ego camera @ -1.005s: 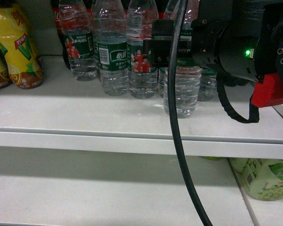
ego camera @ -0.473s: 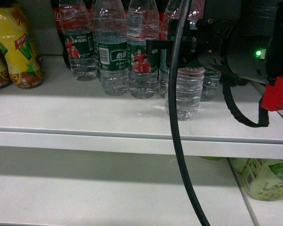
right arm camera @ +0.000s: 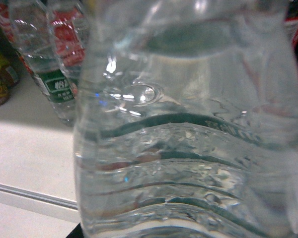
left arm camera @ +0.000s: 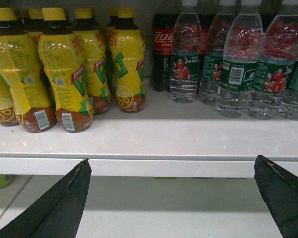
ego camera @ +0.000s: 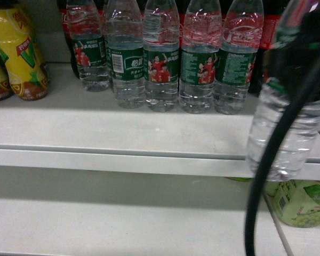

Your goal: Move water from second to third shelf

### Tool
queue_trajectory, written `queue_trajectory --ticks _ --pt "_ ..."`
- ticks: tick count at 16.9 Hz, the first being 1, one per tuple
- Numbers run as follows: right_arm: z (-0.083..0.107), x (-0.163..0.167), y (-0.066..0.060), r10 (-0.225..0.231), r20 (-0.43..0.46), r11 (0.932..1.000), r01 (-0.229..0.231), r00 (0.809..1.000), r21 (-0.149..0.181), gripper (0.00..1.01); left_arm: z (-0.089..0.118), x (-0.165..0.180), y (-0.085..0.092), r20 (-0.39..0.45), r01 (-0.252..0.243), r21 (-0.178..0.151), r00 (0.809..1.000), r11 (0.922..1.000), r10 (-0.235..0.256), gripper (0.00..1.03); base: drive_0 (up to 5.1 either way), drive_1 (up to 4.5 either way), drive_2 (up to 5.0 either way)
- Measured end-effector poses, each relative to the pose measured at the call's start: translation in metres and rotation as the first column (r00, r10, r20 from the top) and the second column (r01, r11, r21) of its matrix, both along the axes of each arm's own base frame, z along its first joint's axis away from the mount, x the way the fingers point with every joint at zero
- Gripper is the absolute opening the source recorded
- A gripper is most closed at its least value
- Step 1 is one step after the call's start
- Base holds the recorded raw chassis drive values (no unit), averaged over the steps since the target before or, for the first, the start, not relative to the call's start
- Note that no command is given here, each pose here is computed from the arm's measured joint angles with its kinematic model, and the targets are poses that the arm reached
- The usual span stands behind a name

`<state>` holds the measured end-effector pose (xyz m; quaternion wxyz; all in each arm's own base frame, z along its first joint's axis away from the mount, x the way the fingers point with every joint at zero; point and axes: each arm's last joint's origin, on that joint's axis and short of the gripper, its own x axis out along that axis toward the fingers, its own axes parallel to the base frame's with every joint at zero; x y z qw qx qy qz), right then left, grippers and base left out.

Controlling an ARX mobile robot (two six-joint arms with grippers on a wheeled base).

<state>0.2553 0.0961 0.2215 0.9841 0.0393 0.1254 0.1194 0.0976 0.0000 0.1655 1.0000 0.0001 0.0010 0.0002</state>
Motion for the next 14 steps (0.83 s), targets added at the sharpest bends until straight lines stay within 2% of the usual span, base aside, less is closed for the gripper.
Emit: queue_trajectory --ticks 3,5,7,10,12,14 --pt "0.018 -0.041 -0.017 0.01 0.057 0.9999 -0.011 0.998 0.008 0.43 0.0 0.0 0.0 0.0 0.0 0.0 1.0 1.0 0.0 0.98 0.0 0.0 0.0" --pt "0.022 -0.061 -0.029 0.014 0.046 0.9999 -0.014 0.999 0.009 0.43 0.0 0.0 0.0 0.0 0.0 0.0 1.0 1.0 0.0 0.98 0.0 0.0 0.0" --pt "0.027 -0.079 -0.044 -0.043 0.071 0.9991 0.043 0.996 0.002 0.43 0.0 0.0 0.0 0.0 0.0 0.0 1.0 1.0 0.0 0.98 0.0 0.0 0.0" --pt "0.04 -0.101 -0.069 -0.136 0.123 0.9906 0.134 0.983 0.025 0.43 0.0 0.0 0.0 0.0 0.0 0.0 1.0 1.0 0.0 0.98 0.0 0.0 0.0" --pt "0.044 -0.111 -0.082 -0.165 0.152 0.9862 0.161 0.974 0.04 0.43 0.0 0.0 0.0 0.0 0.0 0.0 1.0 1.0 0.0 0.98 0.0 0.0 0.0" --pt "0.041 -0.113 -0.092 -0.19 0.136 0.9816 0.185 0.972 0.045 0.43 0.0 0.0 0.0 0.0 0.0 0.0 1.0 1.0 0.0 0.98 0.0 0.0 0.0"
